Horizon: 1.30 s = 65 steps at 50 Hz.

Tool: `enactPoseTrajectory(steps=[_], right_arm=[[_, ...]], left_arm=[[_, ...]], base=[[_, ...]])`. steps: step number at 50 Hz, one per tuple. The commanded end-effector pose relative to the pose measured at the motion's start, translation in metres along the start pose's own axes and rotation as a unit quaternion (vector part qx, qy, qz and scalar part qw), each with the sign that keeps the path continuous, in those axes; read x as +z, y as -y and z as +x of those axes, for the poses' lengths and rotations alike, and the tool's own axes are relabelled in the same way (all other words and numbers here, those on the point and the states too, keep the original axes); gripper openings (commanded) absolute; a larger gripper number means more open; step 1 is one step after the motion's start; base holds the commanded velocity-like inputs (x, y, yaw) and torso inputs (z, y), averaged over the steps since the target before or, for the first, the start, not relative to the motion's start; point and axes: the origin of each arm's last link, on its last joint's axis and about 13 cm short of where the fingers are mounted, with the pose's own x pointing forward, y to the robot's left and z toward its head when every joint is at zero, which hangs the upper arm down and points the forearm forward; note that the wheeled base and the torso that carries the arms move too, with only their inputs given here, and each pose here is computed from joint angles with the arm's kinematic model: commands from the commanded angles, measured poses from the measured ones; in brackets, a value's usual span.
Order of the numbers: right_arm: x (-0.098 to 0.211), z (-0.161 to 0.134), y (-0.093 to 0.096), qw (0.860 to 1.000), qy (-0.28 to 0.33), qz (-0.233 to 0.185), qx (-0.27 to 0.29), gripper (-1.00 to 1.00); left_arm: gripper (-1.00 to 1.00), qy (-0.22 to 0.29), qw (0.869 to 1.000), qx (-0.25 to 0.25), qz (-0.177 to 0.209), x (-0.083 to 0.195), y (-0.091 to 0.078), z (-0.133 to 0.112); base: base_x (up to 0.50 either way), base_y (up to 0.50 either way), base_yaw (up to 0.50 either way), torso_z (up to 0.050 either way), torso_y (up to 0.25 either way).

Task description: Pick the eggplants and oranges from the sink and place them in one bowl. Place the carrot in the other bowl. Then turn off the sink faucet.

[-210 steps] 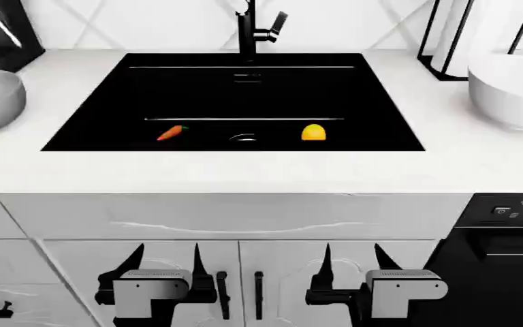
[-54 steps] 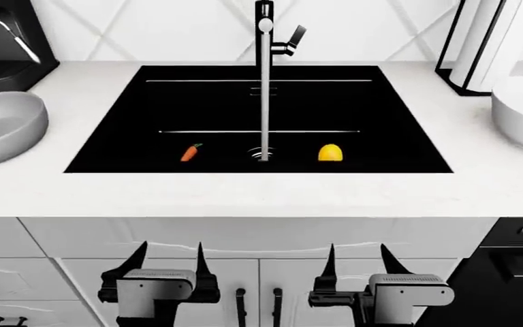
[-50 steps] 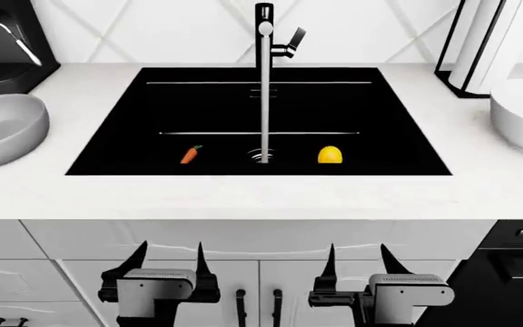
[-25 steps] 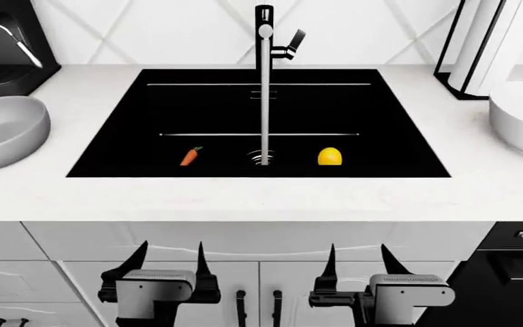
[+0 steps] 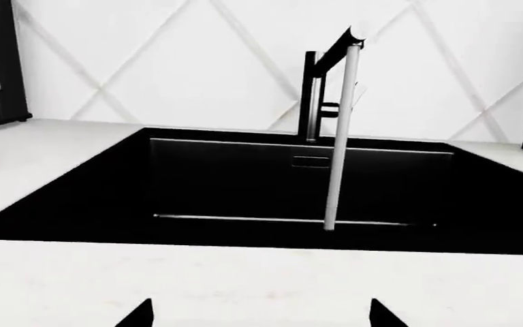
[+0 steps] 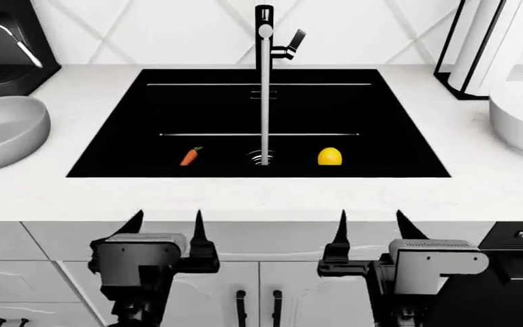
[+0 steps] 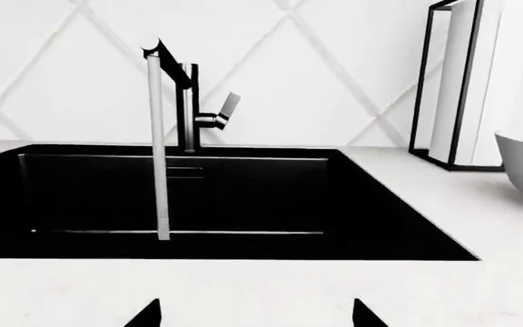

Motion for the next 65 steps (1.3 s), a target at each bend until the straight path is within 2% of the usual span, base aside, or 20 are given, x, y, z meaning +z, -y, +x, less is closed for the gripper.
enactPoseTrajectory(steps=[1, 9, 11, 12, 13, 14, 15, 18, 19, 20, 23, 24, 25, 26, 27, 32, 41, 61, 64, 65], right_arm=[[0.089, -0.002, 0.006, 0.998, 0.054, -0.04, 0.023, 1.0], [0.164, 0.004, 0.028, 0.996, 0.05, -0.05, 0.048, 1.0], [0.176, 0.011, 0.036, 0.996, 0.04, -0.052, 0.053, 1.0], [0.185, 0.023, 0.043, 0.997, 0.014, -0.029, 0.067, 1.0], [0.192, 0.027, 0.045, 0.996, -0.002, -0.035, 0.079, 1.0], [0.199, 0.032, 0.05, 0.996, -0.017, -0.048, 0.073, 1.0], [0.205, 0.033, 0.051, 0.996, -0.012, -0.036, 0.083, 1.0], [0.213, 0.049, 0.061, 0.99, -0.094, -0.009, 0.101, 1.0], [0.216, 0.051, 0.064, 0.991, -0.084, -0.001, 0.1, 1.0], [0.217, 0.057, 0.069, 0.989, -0.112, -0.011, 0.098, 1.0], [0.217, 0.071, 0.077, 0.984, -0.151, -0.052, 0.085, 1.0], [0.216, 0.073, 0.077, 0.98, -0.166, -0.077, 0.083, 1.0], [0.213, 0.077, 0.077, 0.978, -0.179, -0.038, 0.099, 1.0], [0.214, 0.079, 0.077, 0.977, -0.184, -0.046, 0.097, 1.0], [0.216, 0.082, 0.077, 0.98, -0.176, -0.009, 0.096, 1.0], [0.207, 0.085, 0.082, 0.979, -0.183, 0.017, 0.087, 1.0], [0.198, 0.078, 0.083, 0.978, -0.188, 0.023, 0.088, 1.0], [0.183, 0.067, 0.084, 0.975, -0.204, 0.031, 0.078, 1.0], [0.184, 0.065, 0.085, 0.976, -0.203, 0.033, 0.072, 1.0], [0.183, 0.065, 0.085, 0.976, -0.203, 0.034, 0.071, 1.0]], left_arm=[[1.0, 0.03, 0.999, -0.026, 0.023, 0.086, 0.009, -0.002], [1.0, 0.051, 0.996, -0.056, 0.042, 0.155, 0.008, 0.016], [1.0, 0.02, 0.997, -0.065, 0.048, 0.166, 0.008, 0.025], [1.0, -0.02, 0.995, -0.065, 0.068, 0.175, 0.006, 0.035], [1.0, -0.059, 0.99, -0.084, 0.092, 0.178, 0.007, 0.04], [1.0, -0.066, 0.991, -0.08, 0.082, 0.186, 0.006, 0.045], [1.0, -0.085, 0.991, -0.075, 0.073, 0.19, 0.005, 0.051], [1.0, -0.099, 0.988, -0.071, 0.097, 0.209, 0.003, 0.076], [1.0, -0.101, 0.987, -0.069, 0.099, 0.211, 0.002, 0.082], [1.0, -0.138, 0.983, -0.079, 0.088, 0.214, 0.002, 0.091], [1.0, -0.161, 0.976, -0.093, 0.113, 0.22, 0.003, 0.107], [1.0, -0.16, 0.976, -0.091, 0.118, 0.221, 0.003, 0.11], [1.0, -0.191, 0.973, -0.09, 0.093, 0.223, -0.001, 0.114], [1.0, -0.179, 0.975, -0.082, 0.106, 0.224, -0.003, 0.119], [1.0, -0.177, 0.976, -0.072, 0.103, 0.225, -0.006, 0.122], [1.0, -0.184, 0.976, -0.062, 0.101, 0.221, -0.014, 0.126], [1.0, -0.209, 0.972, -0.027, 0.104, 0.203, -0.022, 0.13], [1.0, -0.223, 0.969, -0.03, 0.099, 0.189, -0.025, 0.128], [1.0, -0.227, 0.968, -0.03, 0.1, 0.183, -0.015, 0.137], [1.0, -0.227, 0.968, -0.029, 0.101, 0.186, -0.021, 0.134]], base=[[0.0, 0.0, 0.0, 0.0, 0.0], [0.0, 0.0, 0.0, 0.0, 0.0], [0.0, 0.0, 0.0, 0.0, 0.0], [0.0, 0.0, 0.0, 0.0, 0.0], [0.0, 0.0, 0.0, 0.0, 0.0], [0.0, 0.0, 0.0, 0.0, 0.0], [0.0, 0.0, 0.0, 0.0, 0.0], [0.0, 0.0, 0.0, 0.0, 0.0], [0.0, 0.0, 0.0, 0.0, 0.0], [0.0, 0.0, 0.0, 0.0, 0.0], [0.0, 0.0, 0.0, 0.0, 0.0], [0.0, 0.0, 0.0, 0.0, 0.0], [0.0, 0.0, 0.0, 0.0, 0.0], [0.0, 0.0, 0.0, 0.0, 0.0], [0.0, 0.0, 0.0, 0.0, 0.0], [0.11, 0.0, 0.0, 0.0, 0.0], [0.42, 0.03, 0.0, 0.0, 0.0], [0.5, 0.07, 0.0, 0.0, 0.0], [0.48, 0.0, 0.0, 0.0, 0.0], [0.48, 0.0, 0.0, 0.0, 0.0]])
